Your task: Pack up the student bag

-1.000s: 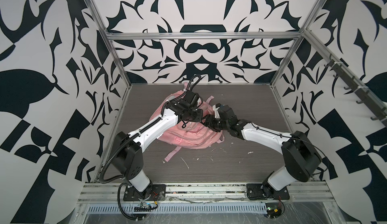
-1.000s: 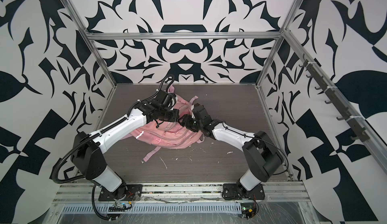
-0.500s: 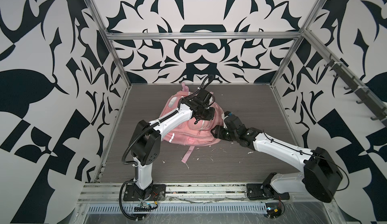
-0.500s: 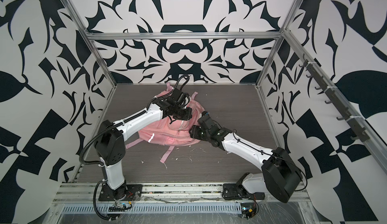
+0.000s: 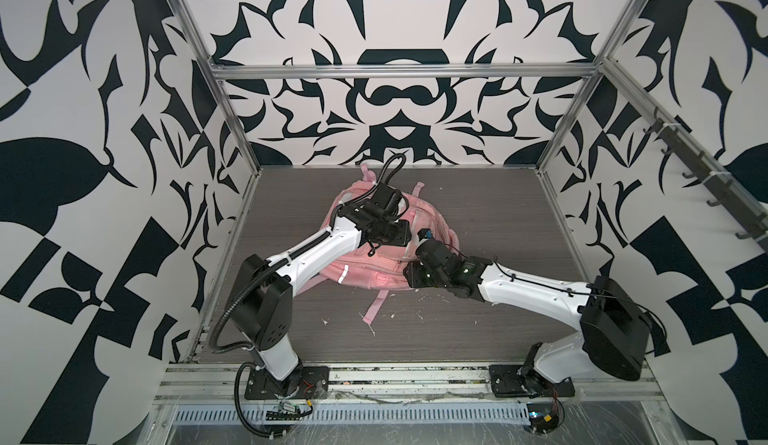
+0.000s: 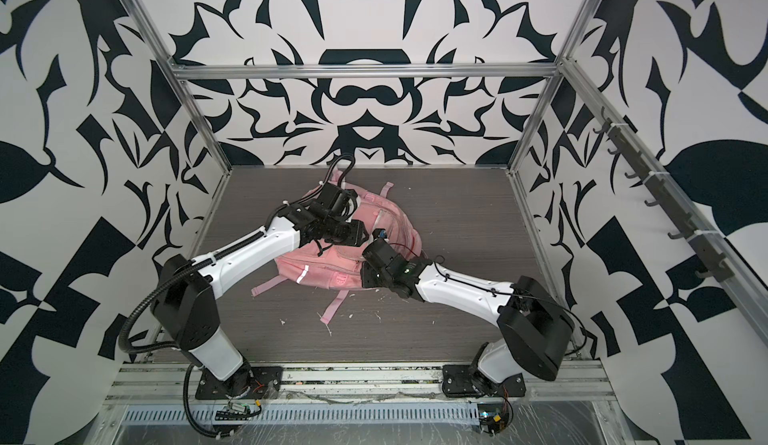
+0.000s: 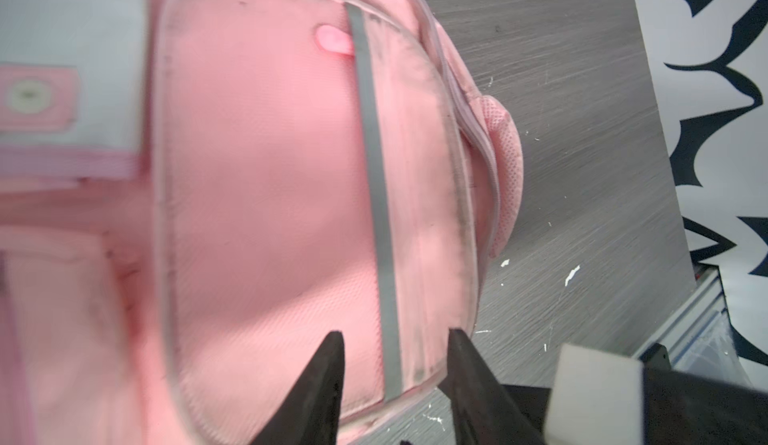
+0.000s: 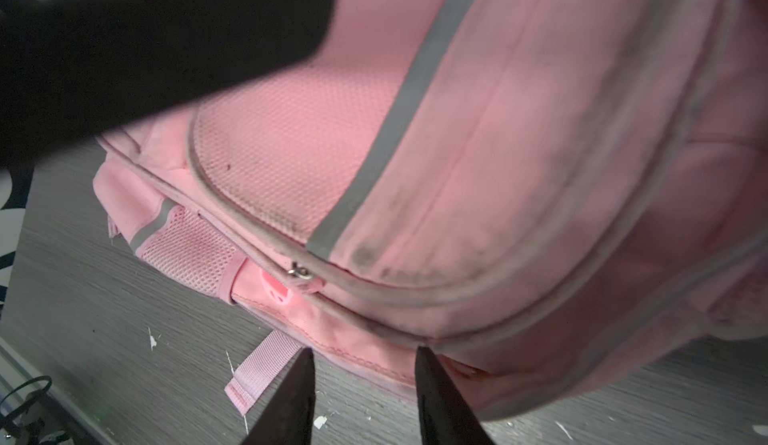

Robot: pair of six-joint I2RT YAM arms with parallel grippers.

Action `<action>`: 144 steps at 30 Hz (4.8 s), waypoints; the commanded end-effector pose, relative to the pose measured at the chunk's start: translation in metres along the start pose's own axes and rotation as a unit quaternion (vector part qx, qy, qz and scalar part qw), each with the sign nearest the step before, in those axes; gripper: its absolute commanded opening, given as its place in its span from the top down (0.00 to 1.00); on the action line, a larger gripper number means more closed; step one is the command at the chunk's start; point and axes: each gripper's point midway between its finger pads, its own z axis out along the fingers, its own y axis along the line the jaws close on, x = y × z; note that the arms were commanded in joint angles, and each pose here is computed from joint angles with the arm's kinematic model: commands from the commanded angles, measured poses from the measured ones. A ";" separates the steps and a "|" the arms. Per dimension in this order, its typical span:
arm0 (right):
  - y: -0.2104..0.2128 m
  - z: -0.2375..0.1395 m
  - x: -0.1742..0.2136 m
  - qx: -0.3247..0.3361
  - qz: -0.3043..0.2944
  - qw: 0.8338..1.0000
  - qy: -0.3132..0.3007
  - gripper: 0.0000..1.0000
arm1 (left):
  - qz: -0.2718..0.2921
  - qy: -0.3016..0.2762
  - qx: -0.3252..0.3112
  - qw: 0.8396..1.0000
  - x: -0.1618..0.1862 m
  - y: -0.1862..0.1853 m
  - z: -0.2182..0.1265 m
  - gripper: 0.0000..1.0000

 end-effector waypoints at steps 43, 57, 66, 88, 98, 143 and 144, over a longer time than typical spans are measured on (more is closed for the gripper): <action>0.032 0.023 -0.005 0.006 -0.018 1.000 0.003 1.00 | -0.177 0.030 0.041 0.983 0.061 0.053 0.020 0.55; 0.008 0.003 0.015 0.023 -0.070 0.996 0.056 1.00 | -0.180 0.000 0.006 0.984 0.043 0.084 0.002 1.00; -0.072 -0.020 0.006 0.082 -0.038 0.994 0.063 1.00 | -0.196 -0.012 -0.009 0.981 0.047 0.110 -0.012 1.00; 0.014 0.007 0.014 -0.021 -0.089 0.992 0.088 1.00 | -0.244 -0.073 0.003 0.967 -0.049 0.136 -0.001 0.91; 0.114 0.033 -0.007 -0.125 -0.106 0.984 0.073 1.00 | -0.252 -0.074 0.013 0.965 -0.038 0.140 -0.023 0.55; -0.031 0.001 0.027 0.023 -0.080 0.990 0.113 1.00 | -0.287 -0.047 0.028 0.956 0.031 0.161 -0.031 0.95; -0.026 0.002 0.027 0.016 -0.080 0.990 0.113 1.00 | -0.291 -0.049 0.032 0.955 0.027 0.161 -0.029 0.94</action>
